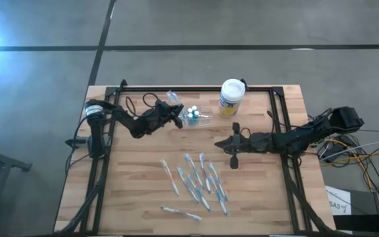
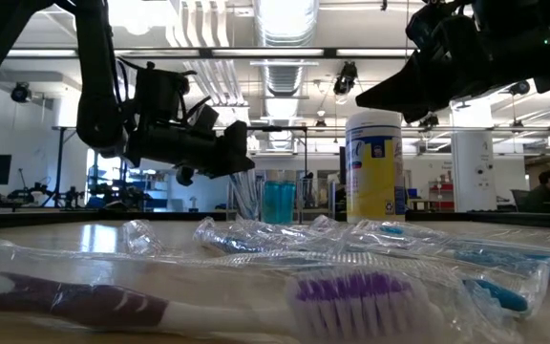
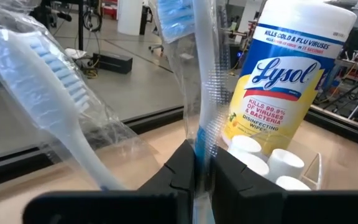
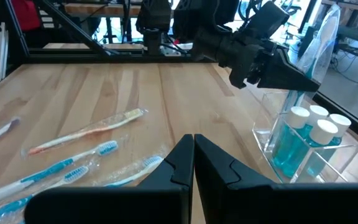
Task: Pick & Place toothbrushing station
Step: Put the blue toothbrush into the transparent toothbrush holder
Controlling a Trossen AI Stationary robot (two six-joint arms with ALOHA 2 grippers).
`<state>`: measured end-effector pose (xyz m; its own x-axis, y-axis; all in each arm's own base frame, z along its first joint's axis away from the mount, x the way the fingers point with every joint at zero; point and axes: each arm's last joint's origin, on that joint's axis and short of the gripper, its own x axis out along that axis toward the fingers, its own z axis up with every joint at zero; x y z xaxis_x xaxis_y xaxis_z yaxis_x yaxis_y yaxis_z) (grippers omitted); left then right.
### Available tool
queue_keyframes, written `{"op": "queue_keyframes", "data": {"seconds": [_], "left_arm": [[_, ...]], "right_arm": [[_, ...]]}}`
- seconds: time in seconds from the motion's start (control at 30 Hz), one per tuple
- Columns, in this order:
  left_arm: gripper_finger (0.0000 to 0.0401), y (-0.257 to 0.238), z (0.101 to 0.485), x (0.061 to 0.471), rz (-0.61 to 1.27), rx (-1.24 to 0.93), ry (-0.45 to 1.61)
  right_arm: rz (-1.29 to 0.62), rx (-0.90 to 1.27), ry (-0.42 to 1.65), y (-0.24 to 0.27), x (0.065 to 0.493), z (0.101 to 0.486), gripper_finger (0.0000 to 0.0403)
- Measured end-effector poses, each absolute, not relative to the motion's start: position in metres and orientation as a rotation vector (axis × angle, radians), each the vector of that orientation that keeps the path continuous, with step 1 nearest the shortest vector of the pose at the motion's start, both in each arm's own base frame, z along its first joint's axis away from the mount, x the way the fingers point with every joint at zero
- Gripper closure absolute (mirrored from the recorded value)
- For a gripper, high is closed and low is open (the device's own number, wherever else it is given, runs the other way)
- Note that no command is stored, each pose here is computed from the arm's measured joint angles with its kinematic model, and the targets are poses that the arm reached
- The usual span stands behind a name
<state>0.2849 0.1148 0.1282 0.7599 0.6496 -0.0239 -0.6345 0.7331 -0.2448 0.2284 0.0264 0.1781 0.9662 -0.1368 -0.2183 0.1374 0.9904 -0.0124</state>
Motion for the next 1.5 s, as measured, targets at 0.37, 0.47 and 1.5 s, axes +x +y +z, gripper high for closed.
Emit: {"op": "queue_keyframes", "data": {"seconds": [0.37, 0.47, 1.5], "left_arm": [[0.0235, 0.114, 0.131, 0.285, 0.678, -0.254, -0.072], [0.0214, 0.113, 0.131, 0.285, 0.666, -0.269, -0.075], [0.0222, 0.059, 0.251, 0.137, 0.691, -0.037, -0.145]], "right_arm": [[-0.138, 0.003, 0.22, 0.026, 0.228, 0.178, 0.0394], [-0.137, 0.003, 0.22, 0.026, 0.228, 0.178, 0.0394], [-0.135, 0.023, 0.222, 0.027, 0.228, 0.178, 0.0394]]}}
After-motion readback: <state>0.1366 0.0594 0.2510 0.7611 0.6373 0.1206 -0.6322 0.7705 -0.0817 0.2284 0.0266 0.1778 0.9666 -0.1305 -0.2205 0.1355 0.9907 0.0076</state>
